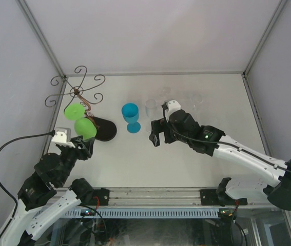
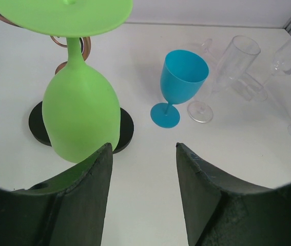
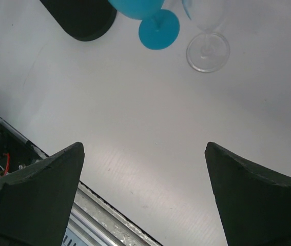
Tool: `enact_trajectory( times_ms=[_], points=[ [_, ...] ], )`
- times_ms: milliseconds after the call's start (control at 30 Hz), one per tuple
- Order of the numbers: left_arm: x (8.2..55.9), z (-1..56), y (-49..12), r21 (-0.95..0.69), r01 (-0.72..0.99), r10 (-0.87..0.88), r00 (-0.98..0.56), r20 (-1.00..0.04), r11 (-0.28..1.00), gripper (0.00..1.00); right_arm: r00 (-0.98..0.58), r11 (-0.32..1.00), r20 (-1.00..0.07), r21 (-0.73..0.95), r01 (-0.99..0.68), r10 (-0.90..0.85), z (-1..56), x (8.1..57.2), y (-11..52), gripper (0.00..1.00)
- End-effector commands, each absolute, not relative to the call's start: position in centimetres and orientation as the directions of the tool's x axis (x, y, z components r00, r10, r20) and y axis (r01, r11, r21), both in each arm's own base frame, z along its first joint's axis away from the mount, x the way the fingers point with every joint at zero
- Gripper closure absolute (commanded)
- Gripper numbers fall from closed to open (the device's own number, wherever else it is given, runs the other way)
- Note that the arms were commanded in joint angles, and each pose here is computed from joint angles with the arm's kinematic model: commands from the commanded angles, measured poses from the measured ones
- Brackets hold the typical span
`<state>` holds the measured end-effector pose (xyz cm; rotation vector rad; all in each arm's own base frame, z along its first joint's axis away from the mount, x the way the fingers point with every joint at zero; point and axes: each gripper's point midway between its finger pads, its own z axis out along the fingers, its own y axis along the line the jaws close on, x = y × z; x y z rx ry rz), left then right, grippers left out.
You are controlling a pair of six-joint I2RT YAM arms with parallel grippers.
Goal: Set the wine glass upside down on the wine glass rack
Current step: Pick up the wine glass at the center of the board.
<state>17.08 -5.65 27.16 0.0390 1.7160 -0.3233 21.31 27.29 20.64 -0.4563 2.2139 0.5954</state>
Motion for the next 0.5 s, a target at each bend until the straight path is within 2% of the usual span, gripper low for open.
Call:
enact_trajectory(
  times_ms=[0, 200, 467],
  points=[
    [17.4, 28.0, -6.1, -0.225, 0.216, -0.196, -0.150, -0.969, 0.950, 0.43, -0.583, 0.806, -0.803, 0.261, -0.531, -0.124, 23.8, 23.0, 29.2, 0.00],
    [17.1, 28.6, -5.5, -0.248, 0.212, -0.227, -0.116, -0.967, 0.946, 0.43, -0.562, 0.801, -0.811, 0.226, -0.555, -0.161, 24.8, 24.6, 32.9, 0.00],
    [16.5, 29.3, -5.0, -0.265, 0.222, -0.254, -0.076, -0.964, 0.938, 0.43, -0.559, 0.871, -0.811, 0.137, -0.473, -0.176, 23.1, 27.6, 36.4, 0.00]
  ],
)
